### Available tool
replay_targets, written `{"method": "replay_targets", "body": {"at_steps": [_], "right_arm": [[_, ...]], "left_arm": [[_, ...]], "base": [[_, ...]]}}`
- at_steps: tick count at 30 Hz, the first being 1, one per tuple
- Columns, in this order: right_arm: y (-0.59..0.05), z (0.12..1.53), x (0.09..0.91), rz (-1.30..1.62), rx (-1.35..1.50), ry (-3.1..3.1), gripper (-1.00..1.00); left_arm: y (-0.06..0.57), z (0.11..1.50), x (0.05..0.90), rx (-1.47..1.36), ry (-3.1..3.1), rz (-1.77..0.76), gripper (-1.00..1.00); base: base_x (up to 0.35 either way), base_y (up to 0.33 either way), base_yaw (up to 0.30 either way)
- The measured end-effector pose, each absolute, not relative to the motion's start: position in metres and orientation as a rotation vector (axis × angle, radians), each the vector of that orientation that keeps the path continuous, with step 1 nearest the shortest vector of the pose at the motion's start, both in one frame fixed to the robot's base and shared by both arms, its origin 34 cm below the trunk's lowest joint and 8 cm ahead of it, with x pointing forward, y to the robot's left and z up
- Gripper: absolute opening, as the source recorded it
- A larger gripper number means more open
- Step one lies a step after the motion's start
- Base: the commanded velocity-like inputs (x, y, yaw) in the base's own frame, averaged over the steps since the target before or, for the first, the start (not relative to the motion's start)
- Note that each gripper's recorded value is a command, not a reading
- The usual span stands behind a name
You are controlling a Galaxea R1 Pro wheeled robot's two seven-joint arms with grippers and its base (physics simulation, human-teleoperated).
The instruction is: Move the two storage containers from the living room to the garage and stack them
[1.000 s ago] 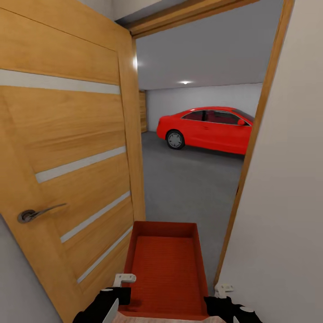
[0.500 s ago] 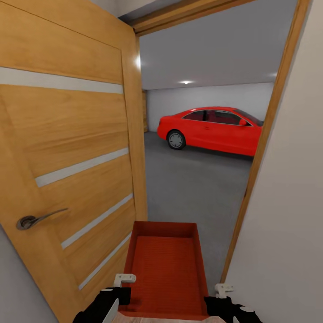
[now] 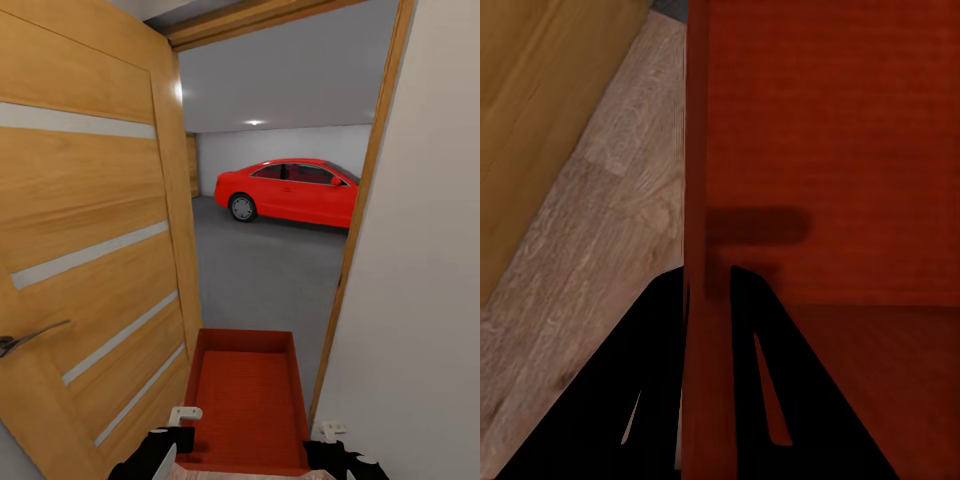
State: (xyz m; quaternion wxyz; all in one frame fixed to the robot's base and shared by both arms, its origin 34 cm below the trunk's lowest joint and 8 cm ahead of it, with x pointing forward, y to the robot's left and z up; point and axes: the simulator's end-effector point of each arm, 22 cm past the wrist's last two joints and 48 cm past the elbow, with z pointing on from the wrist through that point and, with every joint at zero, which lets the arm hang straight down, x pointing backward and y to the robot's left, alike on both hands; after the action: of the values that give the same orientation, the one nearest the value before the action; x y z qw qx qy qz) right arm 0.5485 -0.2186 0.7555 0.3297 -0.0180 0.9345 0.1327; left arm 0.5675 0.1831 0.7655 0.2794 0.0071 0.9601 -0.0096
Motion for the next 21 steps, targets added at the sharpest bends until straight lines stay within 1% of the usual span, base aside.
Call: {"method": "replay_targets", "body": {"at_steps": [7, 9, 14, 18, 21], "right_arm": [[-0.2186, 0.7555, 0.5485, 0.347, -0.047, 2.445, -1.00], [-0.2187, 0.7556, 0.5485, 0.348, -0.046, 2.445, -1.00], [-0.2183, 0.7555, 0.5485, 0.347, -0.047, 2.445, -1.00], [-0.2185, 0.7555, 0.5485, 0.347, -0.047, 2.445, -1.00], [-0.2185, 0.7556, 0.5485, 0.347, -0.047, 2.445, -1.00]], "left_arm": [[0.1831, 0.7655, 0.5675, 0.019, 2.575, -0.026, -1.00], [0.1829, 0.7656, 0.5675, 0.019, 2.575, -0.025, -1.00], [0.1834, 0.7655, 0.5675, 0.019, 2.575, -0.026, -1.00], [0.1831, 0.7655, 0.5675, 0.019, 2.575, -0.026, -1.00], [0.1832, 0.7655, 0.5675, 0.019, 2.575, -0.026, -1.00]], "base": [[0.000, 0.000, -0.274], [0.000, 0.000, -0.124], [0.000, 0.000, -0.034], [0.000, 0.000, -0.177], [0.000, 0.000, -0.066]]}}
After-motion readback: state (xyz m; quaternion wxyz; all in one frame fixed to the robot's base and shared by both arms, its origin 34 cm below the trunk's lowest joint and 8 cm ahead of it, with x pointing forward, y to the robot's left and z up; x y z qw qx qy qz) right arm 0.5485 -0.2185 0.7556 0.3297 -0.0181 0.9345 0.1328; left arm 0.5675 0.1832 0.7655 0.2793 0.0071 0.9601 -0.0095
